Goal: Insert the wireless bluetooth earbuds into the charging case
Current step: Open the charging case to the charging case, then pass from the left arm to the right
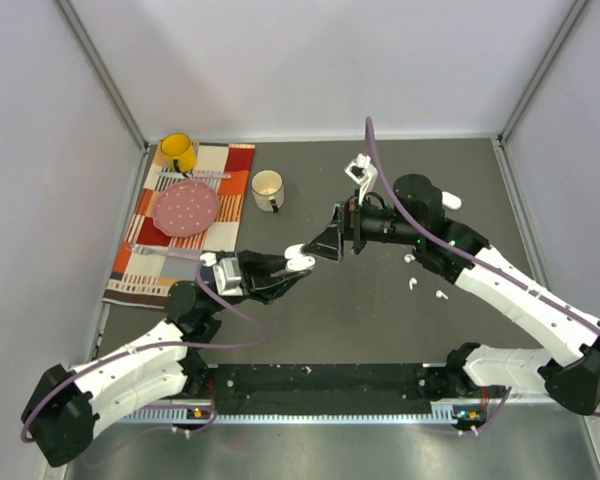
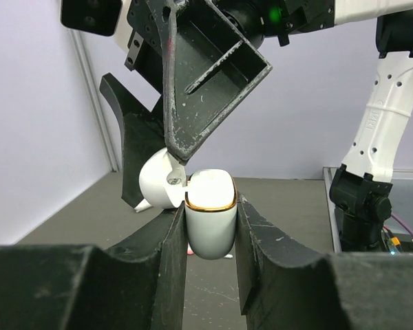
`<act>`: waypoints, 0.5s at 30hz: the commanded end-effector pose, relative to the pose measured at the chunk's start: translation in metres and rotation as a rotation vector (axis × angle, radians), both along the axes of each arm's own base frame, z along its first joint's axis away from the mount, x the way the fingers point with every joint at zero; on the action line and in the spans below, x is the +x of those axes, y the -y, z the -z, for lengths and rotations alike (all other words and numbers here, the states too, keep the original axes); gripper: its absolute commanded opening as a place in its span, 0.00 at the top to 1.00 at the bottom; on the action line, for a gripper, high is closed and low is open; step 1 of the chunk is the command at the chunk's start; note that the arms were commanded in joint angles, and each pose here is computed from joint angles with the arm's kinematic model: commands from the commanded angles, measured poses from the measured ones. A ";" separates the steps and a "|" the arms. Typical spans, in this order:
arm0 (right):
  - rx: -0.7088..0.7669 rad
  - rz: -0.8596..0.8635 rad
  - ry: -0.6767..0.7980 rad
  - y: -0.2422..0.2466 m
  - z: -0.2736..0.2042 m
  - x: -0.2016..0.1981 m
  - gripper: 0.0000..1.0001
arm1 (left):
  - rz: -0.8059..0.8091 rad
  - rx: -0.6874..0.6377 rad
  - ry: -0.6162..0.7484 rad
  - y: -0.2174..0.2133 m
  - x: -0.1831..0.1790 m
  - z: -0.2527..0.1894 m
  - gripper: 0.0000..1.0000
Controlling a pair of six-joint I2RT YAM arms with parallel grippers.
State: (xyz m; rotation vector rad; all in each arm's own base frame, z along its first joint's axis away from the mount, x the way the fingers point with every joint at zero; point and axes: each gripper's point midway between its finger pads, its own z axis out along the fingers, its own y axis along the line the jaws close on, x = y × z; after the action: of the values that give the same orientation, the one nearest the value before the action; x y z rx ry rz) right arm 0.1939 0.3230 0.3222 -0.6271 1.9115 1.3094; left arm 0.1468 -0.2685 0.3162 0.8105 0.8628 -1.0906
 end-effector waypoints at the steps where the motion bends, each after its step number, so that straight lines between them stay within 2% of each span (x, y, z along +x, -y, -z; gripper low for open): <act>1: 0.097 0.066 0.076 -0.001 -0.035 0.014 0.07 | 0.026 -0.018 0.067 -0.004 -0.014 -0.006 1.00; 9: 0.178 0.170 0.130 0.025 -0.060 0.020 0.04 | -0.004 -0.015 0.039 -0.008 -0.011 0.003 1.00; 15: 0.149 0.340 0.071 0.063 -0.041 0.047 0.03 | -0.015 -0.017 0.038 -0.010 -0.011 0.003 1.00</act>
State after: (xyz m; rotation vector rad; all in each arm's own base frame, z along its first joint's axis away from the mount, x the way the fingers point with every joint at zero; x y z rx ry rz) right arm 0.2184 0.2876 0.3602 -0.4088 1.7646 1.2493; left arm 0.1404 -0.2628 0.3041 0.8125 0.8761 -1.0842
